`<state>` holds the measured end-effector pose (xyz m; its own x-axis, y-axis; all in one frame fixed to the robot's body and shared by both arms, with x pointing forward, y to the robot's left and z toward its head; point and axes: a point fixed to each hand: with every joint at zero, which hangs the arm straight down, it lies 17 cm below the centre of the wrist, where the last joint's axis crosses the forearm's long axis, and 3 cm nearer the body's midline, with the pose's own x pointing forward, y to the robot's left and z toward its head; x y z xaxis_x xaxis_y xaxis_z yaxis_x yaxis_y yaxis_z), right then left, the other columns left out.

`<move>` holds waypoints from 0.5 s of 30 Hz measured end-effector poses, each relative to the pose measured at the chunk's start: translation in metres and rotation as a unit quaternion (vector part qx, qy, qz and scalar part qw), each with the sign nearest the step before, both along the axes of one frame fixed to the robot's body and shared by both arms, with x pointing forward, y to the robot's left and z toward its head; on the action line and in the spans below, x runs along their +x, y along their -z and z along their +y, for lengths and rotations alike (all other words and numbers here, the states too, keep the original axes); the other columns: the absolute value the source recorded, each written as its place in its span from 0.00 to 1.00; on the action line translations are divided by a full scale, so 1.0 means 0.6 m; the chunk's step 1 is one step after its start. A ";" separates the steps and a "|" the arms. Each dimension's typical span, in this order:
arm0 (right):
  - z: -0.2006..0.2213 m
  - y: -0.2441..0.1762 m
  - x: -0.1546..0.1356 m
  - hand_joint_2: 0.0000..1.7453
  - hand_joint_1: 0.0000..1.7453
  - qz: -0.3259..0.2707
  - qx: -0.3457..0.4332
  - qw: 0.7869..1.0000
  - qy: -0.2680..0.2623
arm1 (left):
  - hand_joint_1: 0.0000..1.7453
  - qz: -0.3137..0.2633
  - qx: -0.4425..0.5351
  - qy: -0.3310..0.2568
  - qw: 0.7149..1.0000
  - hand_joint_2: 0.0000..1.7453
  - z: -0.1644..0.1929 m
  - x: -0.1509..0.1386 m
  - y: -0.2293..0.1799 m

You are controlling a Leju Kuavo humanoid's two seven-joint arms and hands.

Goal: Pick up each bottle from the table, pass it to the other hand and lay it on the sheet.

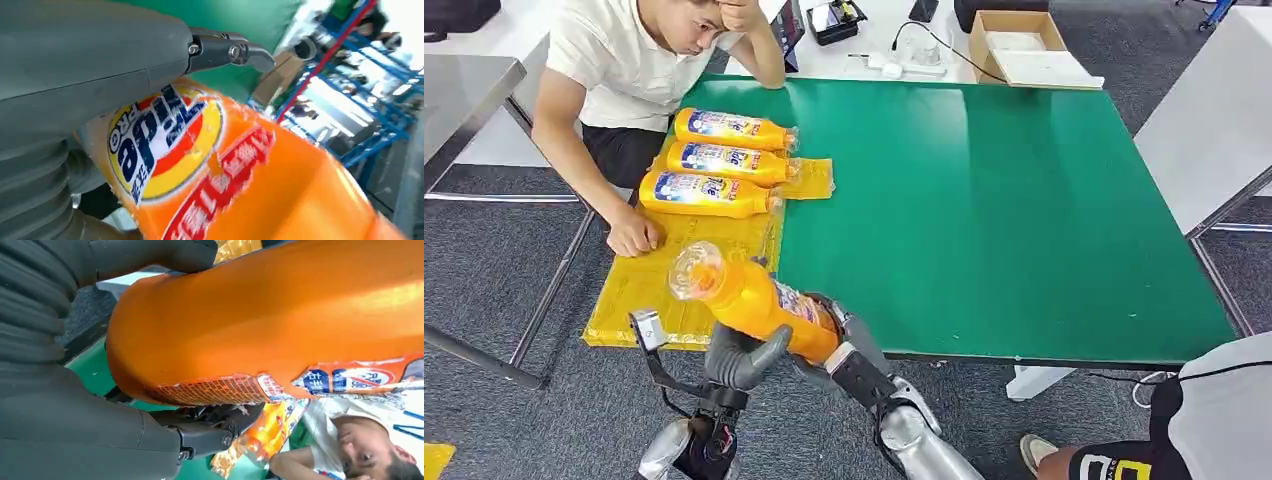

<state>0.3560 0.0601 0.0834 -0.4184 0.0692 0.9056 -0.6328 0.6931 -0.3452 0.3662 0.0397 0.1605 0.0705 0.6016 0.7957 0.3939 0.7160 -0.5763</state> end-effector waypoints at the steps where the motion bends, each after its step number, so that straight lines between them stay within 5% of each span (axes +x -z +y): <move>1: 0.002 0.002 0.001 1.00 0.75 0.003 -0.002 1.000 -0.002 | 1.00 -0.008 0.003 -0.007 1.000 1.00 0.003 0.001 -0.004; 2: 0.002 0.003 0.002 1.00 0.11 0.006 -0.004 1.000 -0.003 | 1.00 -0.014 0.006 -0.012 1.000 1.00 0.005 0.001 -0.007; 3: 0.002 0.007 0.003 1.00 0.11 0.012 -0.006 1.000 -0.004 | 1.00 -0.020 0.009 -0.017 1.000 1.00 0.006 0.002 -0.009; 4: 0.004 0.010 0.002 1.00 0.01 0.016 -0.008 1.000 -0.007 | 0.96 -0.026 0.011 -0.020 0.999 1.00 0.007 0.001 -0.012; 15: 0.005 0.043 -0.013 1.00 0.00 0.046 -0.020 0.999 -0.004 | 1.00 -0.058 0.041 -0.039 0.997 1.00 0.008 0.003 -0.033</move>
